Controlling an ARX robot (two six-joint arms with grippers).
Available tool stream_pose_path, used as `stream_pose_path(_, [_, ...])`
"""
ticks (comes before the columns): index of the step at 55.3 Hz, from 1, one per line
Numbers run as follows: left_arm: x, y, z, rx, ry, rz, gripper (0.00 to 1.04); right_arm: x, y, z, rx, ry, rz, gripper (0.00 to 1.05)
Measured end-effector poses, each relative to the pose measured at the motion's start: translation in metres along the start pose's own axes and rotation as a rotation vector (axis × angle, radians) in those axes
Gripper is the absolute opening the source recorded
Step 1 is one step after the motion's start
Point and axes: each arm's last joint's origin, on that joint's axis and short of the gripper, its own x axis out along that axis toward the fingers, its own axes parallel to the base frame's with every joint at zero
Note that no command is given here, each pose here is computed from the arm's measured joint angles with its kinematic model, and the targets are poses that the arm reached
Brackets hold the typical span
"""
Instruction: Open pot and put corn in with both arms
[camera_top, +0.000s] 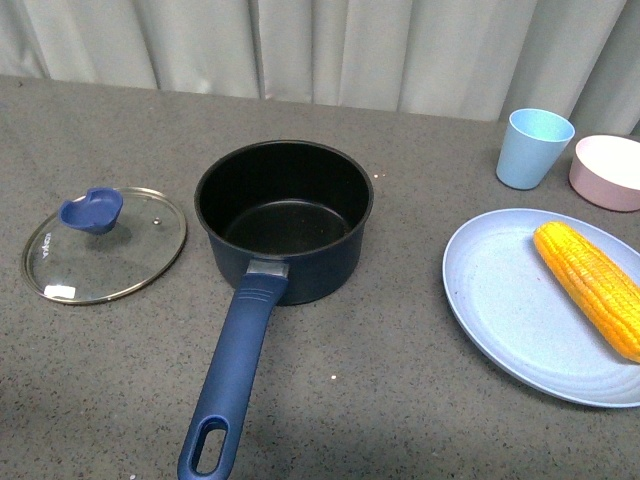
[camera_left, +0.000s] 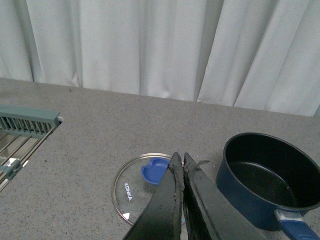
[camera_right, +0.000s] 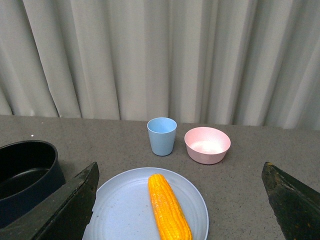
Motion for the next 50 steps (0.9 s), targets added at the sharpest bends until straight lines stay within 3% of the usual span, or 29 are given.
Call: stream_pose_path(50, [-0.034,0.0,0.008,0.0,-0.03,0.0,0.04,0.0,0.0,0.0,0.0,0.0,0.0,0.95])
